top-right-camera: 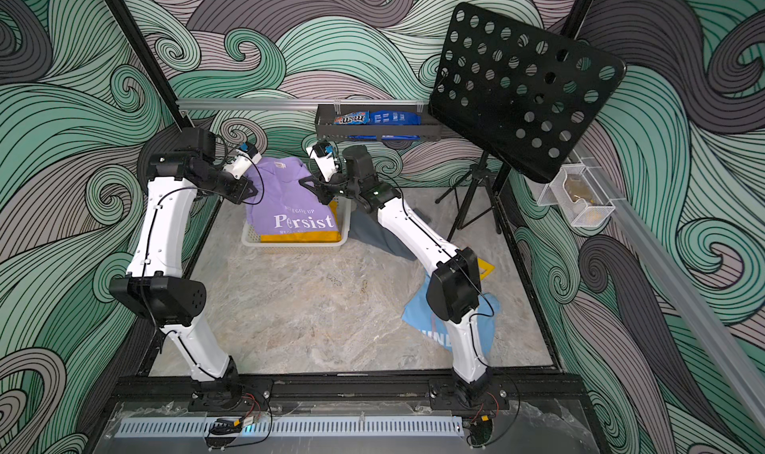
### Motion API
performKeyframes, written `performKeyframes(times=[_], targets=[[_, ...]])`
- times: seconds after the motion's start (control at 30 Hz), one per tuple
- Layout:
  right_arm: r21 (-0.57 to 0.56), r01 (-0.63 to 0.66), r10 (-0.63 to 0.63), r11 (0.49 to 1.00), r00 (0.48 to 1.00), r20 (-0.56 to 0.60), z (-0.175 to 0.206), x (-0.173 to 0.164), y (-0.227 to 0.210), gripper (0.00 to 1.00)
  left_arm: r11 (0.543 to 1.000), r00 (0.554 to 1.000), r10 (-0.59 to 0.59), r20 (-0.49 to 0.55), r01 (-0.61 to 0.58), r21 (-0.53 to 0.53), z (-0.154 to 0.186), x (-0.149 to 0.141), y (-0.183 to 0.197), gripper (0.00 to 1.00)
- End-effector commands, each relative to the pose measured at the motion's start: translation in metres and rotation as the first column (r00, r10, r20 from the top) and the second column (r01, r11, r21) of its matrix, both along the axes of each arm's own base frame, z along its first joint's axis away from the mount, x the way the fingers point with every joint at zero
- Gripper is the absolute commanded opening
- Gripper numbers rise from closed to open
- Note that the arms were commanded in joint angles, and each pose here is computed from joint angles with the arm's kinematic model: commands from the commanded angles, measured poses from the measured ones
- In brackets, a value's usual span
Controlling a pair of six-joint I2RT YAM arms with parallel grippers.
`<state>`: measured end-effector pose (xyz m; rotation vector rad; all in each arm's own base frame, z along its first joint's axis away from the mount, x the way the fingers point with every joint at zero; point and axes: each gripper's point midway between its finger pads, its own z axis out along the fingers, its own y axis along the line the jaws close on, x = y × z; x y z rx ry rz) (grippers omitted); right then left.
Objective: Put the folded t-shirts into the basket
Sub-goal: Place the T-shirt in the bin.
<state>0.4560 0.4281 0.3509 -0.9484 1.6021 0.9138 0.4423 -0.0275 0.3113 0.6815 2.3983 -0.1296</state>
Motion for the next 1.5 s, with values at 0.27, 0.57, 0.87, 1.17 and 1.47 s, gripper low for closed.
performKeyframes(times=[0.27, 0.57, 0.87, 1.17, 1.47], targets=[[-0.019, -0.027, 0.027, 0.999, 0.999, -0.032, -0.037, 0.035, 0.010, 0.00, 1.000, 1.000, 0.024, 0.005, -0.024, -0.003, -0.029, 0.045, 0.009, 0.00], [-0.060, -0.028, 0.021, 0.998, 0.993, -0.118, -0.081, 0.031, 0.007, 0.00, 1.000, 0.996, 0.006, -0.085, -0.004, 0.014, -0.061, 0.041, 0.013, 0.00], [-0.066, -0.027, 0.016, 0.997, 0.987, -0.159, -0.088, 0.015, -0.003, 0.00, 1.000, 0.979, -0.011, -0.204, 0.016, 0.023, -0.082, 0.020, 0.012, 0.00], [-0.072, -0.013, 0.001, 0.997, 0.987, -0.164, -0.086, 0.015, -0.012, 0.00, 1.000, 0.959, -0.007, -0.282, 0.009, 0.007, -0.103, 0.016, 0.011, 0.00], [-0.084, -0.014, -0.002, 0.996, 0.981, -0.192, -0.098, 0.013, -0.016, 0.00, 1.000, 0.953, -0.005, -0.304, 0.014, 0.026, -0.112, 0.016, 0.014, 0.00]])
